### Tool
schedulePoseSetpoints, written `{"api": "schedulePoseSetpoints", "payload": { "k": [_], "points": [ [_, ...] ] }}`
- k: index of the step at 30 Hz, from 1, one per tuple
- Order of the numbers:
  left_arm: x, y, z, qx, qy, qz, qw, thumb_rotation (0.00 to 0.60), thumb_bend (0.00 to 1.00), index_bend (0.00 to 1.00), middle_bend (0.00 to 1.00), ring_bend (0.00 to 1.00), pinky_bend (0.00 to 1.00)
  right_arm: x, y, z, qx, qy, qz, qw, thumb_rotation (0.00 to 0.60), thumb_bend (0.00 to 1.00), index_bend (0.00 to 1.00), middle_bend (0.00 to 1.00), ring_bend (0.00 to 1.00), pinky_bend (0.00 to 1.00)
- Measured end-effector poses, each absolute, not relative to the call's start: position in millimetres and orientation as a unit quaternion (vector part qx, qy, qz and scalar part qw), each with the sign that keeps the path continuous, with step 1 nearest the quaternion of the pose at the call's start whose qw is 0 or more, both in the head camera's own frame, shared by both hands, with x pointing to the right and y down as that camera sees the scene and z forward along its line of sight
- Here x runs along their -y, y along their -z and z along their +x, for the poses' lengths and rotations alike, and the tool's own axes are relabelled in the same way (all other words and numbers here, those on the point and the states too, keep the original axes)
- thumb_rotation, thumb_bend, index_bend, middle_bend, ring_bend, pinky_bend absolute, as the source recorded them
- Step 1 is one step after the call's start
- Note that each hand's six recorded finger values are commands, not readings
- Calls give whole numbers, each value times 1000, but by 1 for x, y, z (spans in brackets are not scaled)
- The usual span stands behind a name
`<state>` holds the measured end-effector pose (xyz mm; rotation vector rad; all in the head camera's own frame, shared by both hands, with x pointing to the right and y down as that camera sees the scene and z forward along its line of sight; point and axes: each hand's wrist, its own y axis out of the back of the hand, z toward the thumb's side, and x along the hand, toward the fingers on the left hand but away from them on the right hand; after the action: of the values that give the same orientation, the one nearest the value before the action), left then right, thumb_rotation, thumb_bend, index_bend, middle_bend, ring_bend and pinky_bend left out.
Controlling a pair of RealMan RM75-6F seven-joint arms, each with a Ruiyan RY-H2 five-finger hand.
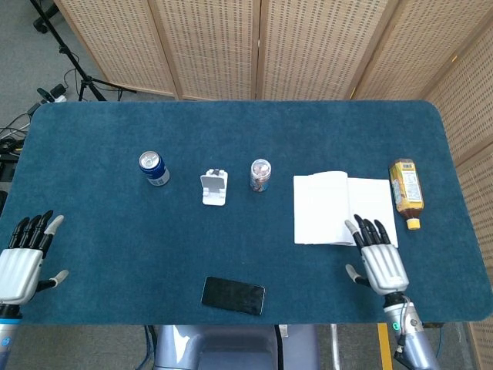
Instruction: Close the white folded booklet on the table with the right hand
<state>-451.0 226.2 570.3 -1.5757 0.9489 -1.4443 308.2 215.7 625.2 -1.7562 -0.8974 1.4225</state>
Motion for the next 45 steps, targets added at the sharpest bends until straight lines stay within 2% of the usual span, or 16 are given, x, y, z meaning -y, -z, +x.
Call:
{"api": "schedulePoseSetpoints", "payload": {
  "k": [6,12,19,45],
  "points": [
    [-226,-571,-451,-373,567,-623,389,600,0,0,0,0,0,-205,-645,278,361,-532,-689,334,600,328,0,0,0,0],
    [-227,-570,-449,-372,564,-626,389,600,0,0,0,0,0,-195,-665,265,367,-532,-688,330,600,272,0,0,0,0],
    [-227,-568,-448,-376,557,-632,385,600,0,0,0,0,0,-189,-679,270,370,-540,-680,331,600,232,0,0,0,0],
    [-228,-570,-446,-373,557,-635,383,600,0,0,0,0,0,-179,-711,280,363,-564,-673,310,600,234,0,0,0,0]
  ]
}}
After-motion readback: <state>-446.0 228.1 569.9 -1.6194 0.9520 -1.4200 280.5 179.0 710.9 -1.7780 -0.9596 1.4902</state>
